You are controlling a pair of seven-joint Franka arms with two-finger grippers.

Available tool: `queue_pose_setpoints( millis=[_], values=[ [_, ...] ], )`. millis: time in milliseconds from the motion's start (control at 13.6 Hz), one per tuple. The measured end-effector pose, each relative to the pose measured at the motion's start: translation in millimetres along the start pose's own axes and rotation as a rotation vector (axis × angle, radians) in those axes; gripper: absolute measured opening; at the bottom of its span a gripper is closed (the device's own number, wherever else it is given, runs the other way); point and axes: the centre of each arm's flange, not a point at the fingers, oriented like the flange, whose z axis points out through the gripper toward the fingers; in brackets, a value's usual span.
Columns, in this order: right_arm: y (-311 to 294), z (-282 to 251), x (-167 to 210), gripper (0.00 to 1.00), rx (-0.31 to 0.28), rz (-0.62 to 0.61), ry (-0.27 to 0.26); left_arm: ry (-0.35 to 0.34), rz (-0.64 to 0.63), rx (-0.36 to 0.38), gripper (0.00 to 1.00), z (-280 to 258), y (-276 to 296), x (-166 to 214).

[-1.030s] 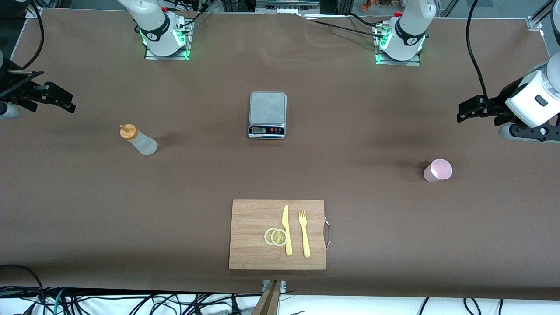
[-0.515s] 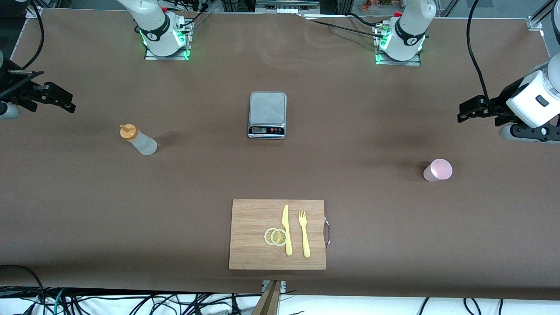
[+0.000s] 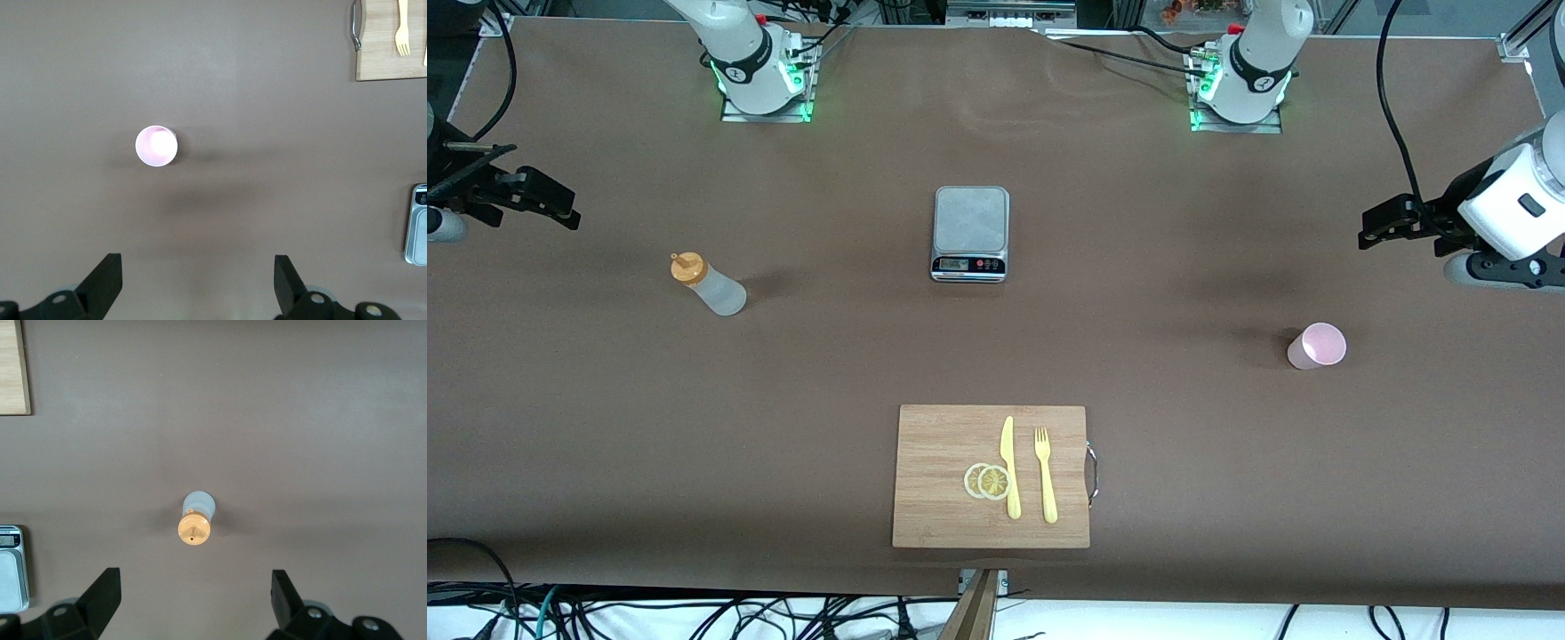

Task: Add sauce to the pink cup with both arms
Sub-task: 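Lower the left gripper to the pink cup and close on it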

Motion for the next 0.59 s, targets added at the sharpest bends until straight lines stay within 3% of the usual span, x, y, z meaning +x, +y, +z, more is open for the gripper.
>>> queue_pose_setpoints(
  millis=[294, 589],
  values=[
    [0.2, 0.0, 0.0, 1.0, 0.0, 0.0, 0.0, -0.028, -0.04, -0.008, 1.0, 15.7, -34.3, 8.8],
    [0.3, 0.3, 0.0, 1.0, 0.0, 0.001, -0.001, -0.063, 0.01, -0.03, 1.0, 62.3, -94.6, 34.0]
  ],
)
